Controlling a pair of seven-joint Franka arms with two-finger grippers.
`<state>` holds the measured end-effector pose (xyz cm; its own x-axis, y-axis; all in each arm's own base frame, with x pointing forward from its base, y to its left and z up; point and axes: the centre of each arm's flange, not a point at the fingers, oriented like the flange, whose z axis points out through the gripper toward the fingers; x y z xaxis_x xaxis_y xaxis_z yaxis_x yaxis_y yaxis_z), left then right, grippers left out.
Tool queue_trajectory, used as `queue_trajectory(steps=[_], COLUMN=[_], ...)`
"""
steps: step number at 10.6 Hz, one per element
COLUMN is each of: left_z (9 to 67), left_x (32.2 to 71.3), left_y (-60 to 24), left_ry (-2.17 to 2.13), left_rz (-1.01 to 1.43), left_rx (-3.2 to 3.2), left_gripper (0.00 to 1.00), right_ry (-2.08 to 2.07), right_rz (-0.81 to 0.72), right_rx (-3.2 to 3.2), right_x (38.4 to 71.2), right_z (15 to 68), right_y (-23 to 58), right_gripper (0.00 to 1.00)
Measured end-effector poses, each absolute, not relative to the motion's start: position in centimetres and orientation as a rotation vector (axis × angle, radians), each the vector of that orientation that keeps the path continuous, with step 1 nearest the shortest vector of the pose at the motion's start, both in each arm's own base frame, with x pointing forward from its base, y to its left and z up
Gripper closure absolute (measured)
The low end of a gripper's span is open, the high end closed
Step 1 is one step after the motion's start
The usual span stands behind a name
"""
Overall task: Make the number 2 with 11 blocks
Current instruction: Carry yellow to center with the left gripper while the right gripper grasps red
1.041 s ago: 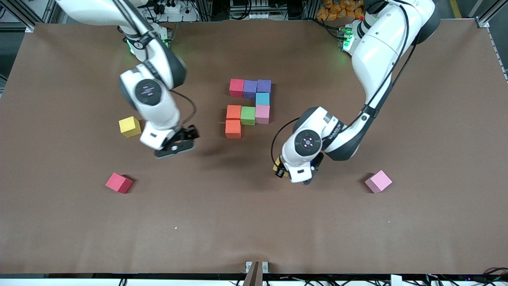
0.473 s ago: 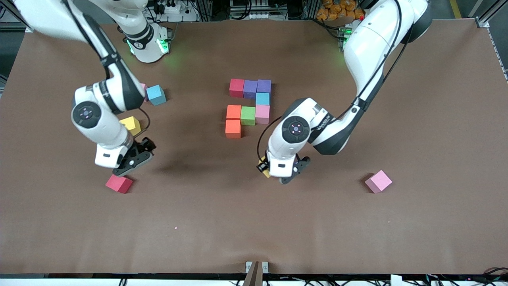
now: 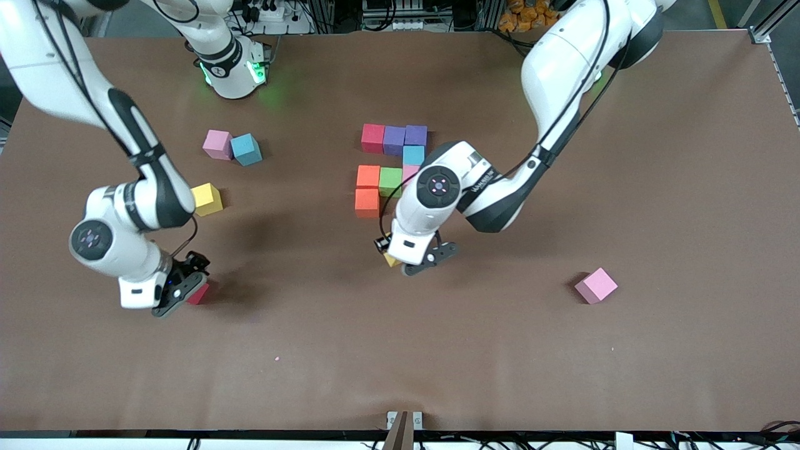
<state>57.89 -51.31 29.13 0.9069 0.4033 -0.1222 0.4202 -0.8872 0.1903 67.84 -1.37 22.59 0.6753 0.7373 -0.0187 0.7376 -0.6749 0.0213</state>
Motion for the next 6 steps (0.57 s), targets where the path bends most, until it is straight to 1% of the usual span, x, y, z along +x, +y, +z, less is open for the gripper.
queue_trajectory(steps=[2,4,6], left_z=[27.4,26.2,26.1], left_x=[57.4,57.2,56.7], left_y=[-51.8,-52.5,-54.0], left_ry=[0.526,0.472,0.439], left_rz=[-0.133,-0.142,-0.134], left_rx=[2.887,2.891,2.879], left_gripper=[0.46,0.46,0.47], right_ry=[1.307,1.329,1.338], right_rz=[-0.027,-0.04,-0.057], right_rx=[2.848,2.849,2.853], right_x=[68.8,68.8,68.6], right_z=[22.1,21.8,21.3], right_y=[-2.8,-3.2,-3.2], right_gripper=[0.0,0.0,0.0])
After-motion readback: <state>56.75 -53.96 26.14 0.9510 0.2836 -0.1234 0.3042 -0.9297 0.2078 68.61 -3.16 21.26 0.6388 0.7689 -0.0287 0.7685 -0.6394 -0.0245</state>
